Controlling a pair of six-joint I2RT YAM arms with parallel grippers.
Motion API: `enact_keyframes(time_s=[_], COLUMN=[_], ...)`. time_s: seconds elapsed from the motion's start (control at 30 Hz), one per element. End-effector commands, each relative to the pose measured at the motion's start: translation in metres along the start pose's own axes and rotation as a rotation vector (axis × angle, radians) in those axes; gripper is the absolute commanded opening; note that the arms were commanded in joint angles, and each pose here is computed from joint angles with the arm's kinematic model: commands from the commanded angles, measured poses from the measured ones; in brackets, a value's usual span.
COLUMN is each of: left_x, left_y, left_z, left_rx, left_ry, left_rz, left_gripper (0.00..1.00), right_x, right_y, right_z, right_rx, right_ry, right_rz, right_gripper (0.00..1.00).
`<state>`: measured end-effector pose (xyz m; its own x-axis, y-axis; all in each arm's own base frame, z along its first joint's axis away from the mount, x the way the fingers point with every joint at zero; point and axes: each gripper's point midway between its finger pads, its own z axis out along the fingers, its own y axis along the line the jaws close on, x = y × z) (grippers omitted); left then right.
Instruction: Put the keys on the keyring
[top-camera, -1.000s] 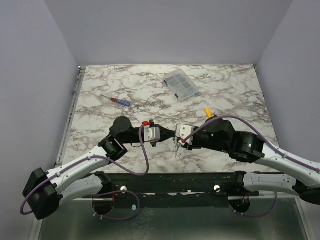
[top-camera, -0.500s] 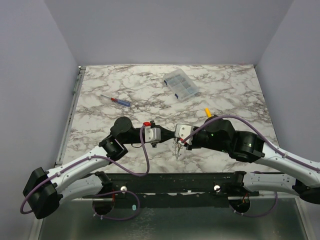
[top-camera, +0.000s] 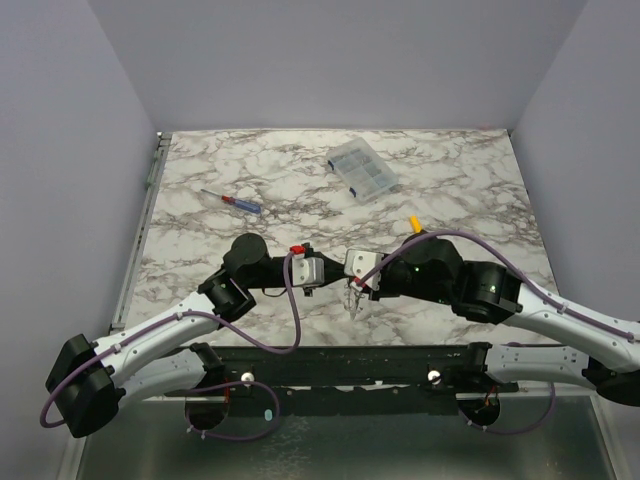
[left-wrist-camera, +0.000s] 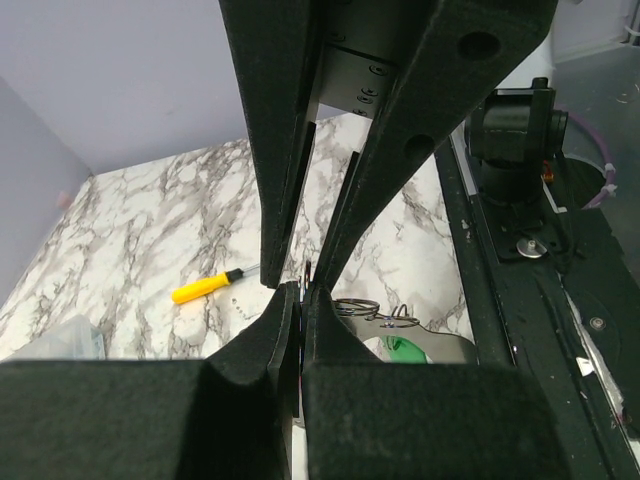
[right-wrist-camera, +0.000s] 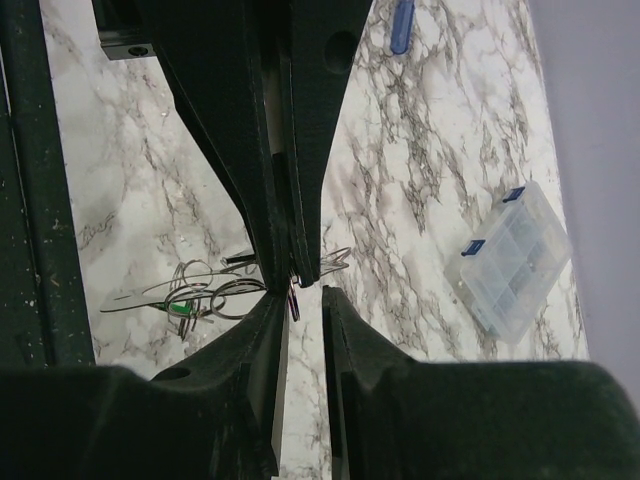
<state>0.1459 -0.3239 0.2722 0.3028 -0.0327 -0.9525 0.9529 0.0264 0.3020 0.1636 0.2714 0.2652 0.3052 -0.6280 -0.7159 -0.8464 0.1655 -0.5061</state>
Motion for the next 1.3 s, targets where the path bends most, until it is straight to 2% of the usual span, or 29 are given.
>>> enact_keyframes(time_s=[0.0, 0.17, 0.23, 0.3, 0.33, 0.47, 0.6, 0.73, 0.83, 0.93, 1.0, 1.13, 1.27], left_x=[-0.026, -0.026, -0.027, -0.027, -0.027, -0.027, -0.029, -0.03, -0.031, -0.034, -0.036, -0.037, -0.038], left_y=[-0.003, -0.003, -0.004, -0.004, -0.005, -0.004, -0.002, 0.001, 0.005, 0.009, 0.012, 0.018, 0.023], left_z=[0.005, 0.004, 0.004, 0.004, 0.004, 0.003, 0.002, -0.001, -0.003, -0.007, -0.009, -0.012, -0.014], left_rx=[0.034, 0.035, 0.039, 0.038, 0.039, 0.03, 0.015, -0.007, -0.037, -0.067, -0.09, -0.128, -0.161], left_ry=[-0.062, -0.063, -0.063, -0.065, -0.064, -0.063, -0.065, -0.066, -0.064, -0.067, -0.068, -0.062, -0.059], left_rz=[0.054, 0.057, 0.059, 0.06, 0.059, 0.067, 0.083, 0.095, 0.103, 0.112, 0.121, 0.137, 0.151], left_gripper=[0.0, 0.0, 0.0, 0.0, 0.0, 0.0, 0.02, 0.36, 0.56, 0.69, 0.7, 0.55, 0.44], right_x=[0.0, 0.003, 0.003, 0.004, 0.004, 0.005, -0.004, -0.013, -0.017, -0.019, -0.02, -0.021, -0.024], right_y=[-0.003, -0.001, 0.0, 0.002, 0.003, 0.001, -0.009, -0.018, -0.023, -0.025, -0.026, -0.026, -0.024], right_z=[0.003, 0.006, 0.006, 0.008, 0.009, 0.01, 0.005, -0.003, -0.01, -0.015, -0.018, -0.023, -0.026], right_rx=[0.018, 0.011, 0.006, -0.005, -0.007, 0.007, 0.067, 0.121, 0.156, 0.178, 0.188, 0.195, 0.187], right_ry=[0.004, 0.02, 0.019, 0.022, 0.025, 0.02, -0.038, -0.103, -0.138, -0.164, -0.179, -0.204, -0.229], right_rz=[-0.007, -0.009, -0.007, -0.005, -0.004, -0.006, 0.002, 0.013, 0.02, 0.028, 0.033, 0.043, 0.05], right_gripper=[0.25, 0.23, 0.15, 0.03, 0.01, 0.01, 0.01, 0.01, 0.01, 0.01, 0.01, 0.01, 0.01])
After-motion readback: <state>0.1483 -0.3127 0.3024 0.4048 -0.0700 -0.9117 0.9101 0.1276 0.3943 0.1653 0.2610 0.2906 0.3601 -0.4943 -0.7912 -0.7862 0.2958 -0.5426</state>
